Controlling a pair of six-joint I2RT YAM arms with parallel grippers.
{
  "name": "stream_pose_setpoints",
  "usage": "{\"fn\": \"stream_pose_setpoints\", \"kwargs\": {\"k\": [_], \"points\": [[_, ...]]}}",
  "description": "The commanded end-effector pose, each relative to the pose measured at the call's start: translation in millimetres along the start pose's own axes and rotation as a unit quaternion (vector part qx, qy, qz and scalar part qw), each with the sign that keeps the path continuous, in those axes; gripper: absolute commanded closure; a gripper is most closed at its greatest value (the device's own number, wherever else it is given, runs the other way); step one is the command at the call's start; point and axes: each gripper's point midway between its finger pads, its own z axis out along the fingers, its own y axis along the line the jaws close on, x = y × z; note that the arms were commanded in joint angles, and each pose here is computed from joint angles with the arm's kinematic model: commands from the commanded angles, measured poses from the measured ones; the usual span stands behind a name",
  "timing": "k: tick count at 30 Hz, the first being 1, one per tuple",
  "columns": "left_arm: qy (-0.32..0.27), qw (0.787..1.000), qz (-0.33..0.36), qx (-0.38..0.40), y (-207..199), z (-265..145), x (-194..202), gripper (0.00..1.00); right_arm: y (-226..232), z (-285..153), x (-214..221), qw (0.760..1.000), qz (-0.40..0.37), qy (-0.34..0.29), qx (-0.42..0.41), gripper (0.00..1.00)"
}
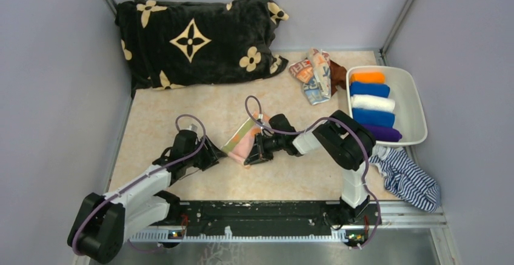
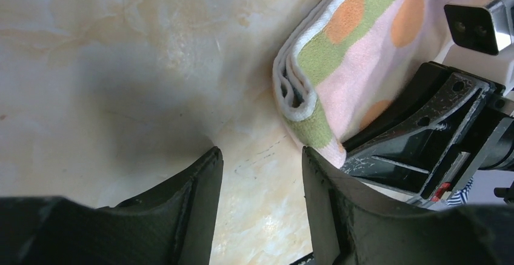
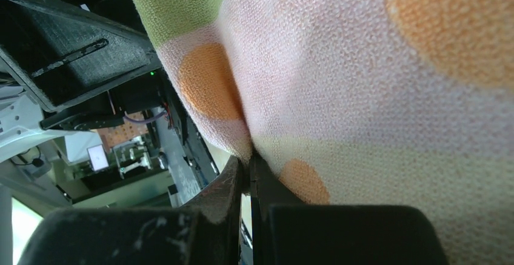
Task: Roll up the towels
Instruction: Roll the towel at the center of the board.
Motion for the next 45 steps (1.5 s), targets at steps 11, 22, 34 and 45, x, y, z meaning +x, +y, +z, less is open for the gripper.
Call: {"fn": "stream_pose_setpoints", "kwargs": {"k": [11,22,34,45], "points": [[-0.021,0.999,0.016,0.018,-19,18,-22,0.46,6,-2,-10,1.0,-0.019,-0.009,-0.019,0.9],[0.009,0.999,0.012,-0.032,3,35,-13,0.51,23,-22,-22,0.991,-0.117,-0.035,0.054,0.62],[0.039,0.998,0.007,-0.056,15,43,-1,0.57,33,-31,-38,0.925,-0.276,-0.091,0.243,0.56],[0.038,0.997,0.007,-0.061,16,41,-2,0.56,5,-17,-31,0.921,-0.273,-0.058,0.271,0.76]]}}
